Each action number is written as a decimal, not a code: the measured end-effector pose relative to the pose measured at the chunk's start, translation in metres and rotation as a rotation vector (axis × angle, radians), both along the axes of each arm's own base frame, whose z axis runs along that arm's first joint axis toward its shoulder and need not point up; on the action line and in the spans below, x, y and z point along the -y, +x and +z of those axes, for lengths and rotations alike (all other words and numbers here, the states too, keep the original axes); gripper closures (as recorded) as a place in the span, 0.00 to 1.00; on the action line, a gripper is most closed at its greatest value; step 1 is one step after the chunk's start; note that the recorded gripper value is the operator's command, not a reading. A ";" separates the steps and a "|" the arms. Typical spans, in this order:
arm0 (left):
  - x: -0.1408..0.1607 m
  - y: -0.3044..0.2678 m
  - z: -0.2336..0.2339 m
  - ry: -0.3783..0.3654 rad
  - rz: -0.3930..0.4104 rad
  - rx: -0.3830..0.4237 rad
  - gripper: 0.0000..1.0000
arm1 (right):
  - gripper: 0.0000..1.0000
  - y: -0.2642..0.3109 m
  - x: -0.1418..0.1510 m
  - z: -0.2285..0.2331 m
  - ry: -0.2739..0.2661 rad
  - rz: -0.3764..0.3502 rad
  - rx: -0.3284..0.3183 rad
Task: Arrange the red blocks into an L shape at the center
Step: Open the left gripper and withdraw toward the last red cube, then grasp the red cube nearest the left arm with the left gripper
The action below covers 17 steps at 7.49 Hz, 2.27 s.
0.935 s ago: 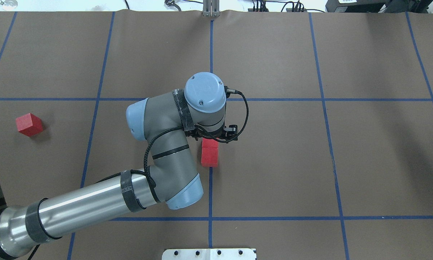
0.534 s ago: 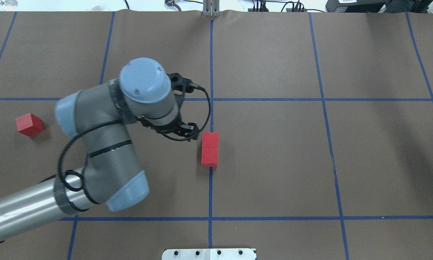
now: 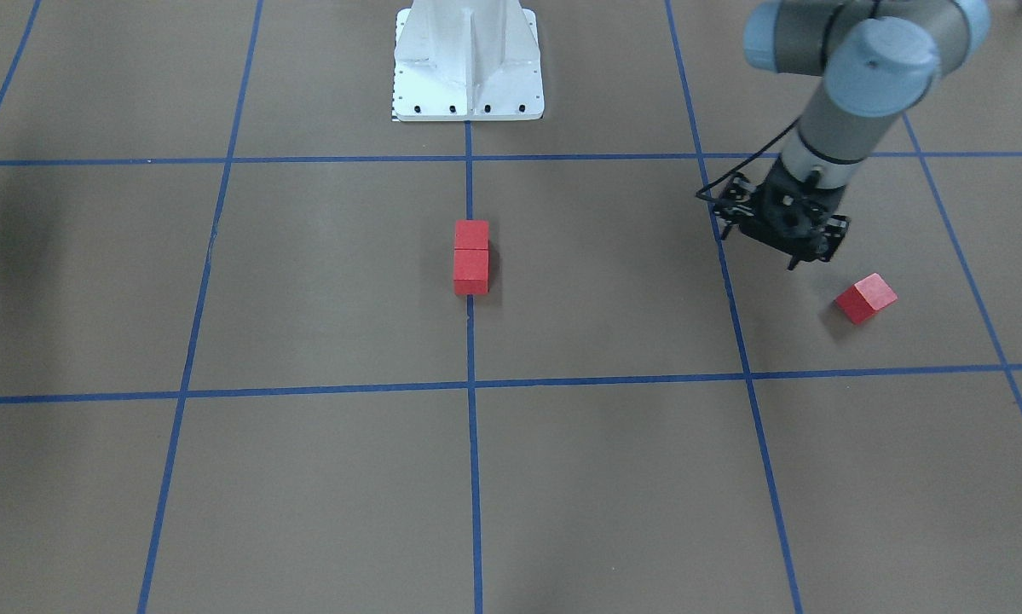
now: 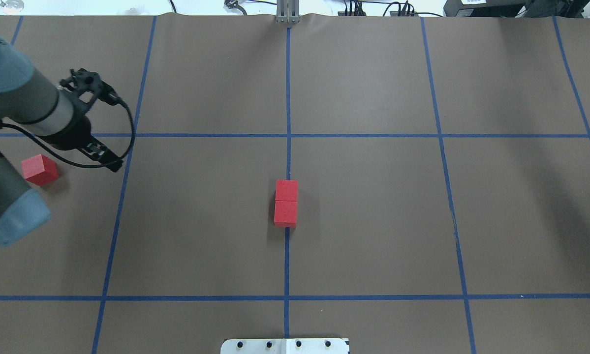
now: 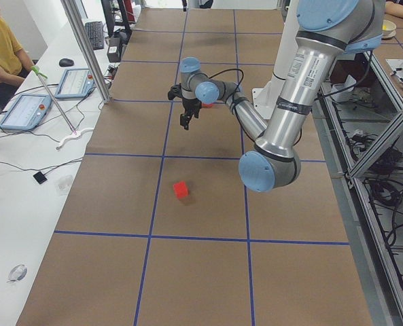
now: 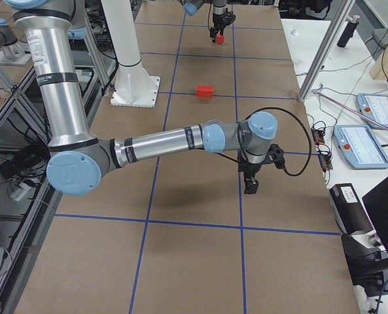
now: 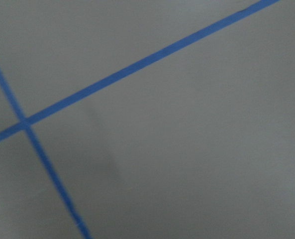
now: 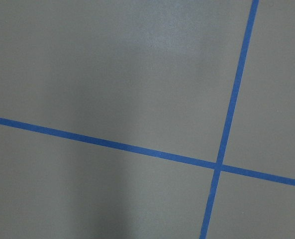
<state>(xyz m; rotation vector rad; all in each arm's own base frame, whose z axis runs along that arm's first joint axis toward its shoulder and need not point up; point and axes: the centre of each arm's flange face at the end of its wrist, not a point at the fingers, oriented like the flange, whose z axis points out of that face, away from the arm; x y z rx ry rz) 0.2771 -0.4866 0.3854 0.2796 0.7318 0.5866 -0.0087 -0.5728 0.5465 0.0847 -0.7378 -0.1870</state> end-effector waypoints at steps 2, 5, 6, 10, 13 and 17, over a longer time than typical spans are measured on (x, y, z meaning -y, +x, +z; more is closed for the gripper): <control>0.011 -0.064 0.064 0.091 0.130 0.001 0.01 | 0.01 0.000 0.001 -0.001 0.001 0.000 0.000; 0.020 -0.084 0.133 0.200 0.217 -0.007 0.01 | 0.01 0.000 0.001 -0.002 0.003 0.000 0.000; 0.022 -0.083 0.163 0.243 0.220 -0.023 0.01 | 0.01 0.000 0.001 -0.002 0.003 0.000 0.000; 0.023 -0.077 0.197 0.229 0.157 -0.069 0.01 | 0.01 0.000 0.000 -0.001 0.001 0.000 0.000; 0.020 -0.072 0.197 0.222 0.166 -0.087 0.01 | 0.01 0.000 -0.001 0.001 -0.001 0.000 0.000; 0.008 -0.057 0.202 0.240 0.201 -0.093 0.01 | 0.01 0.000 -0.001 0.001 0.000 0.000 0.000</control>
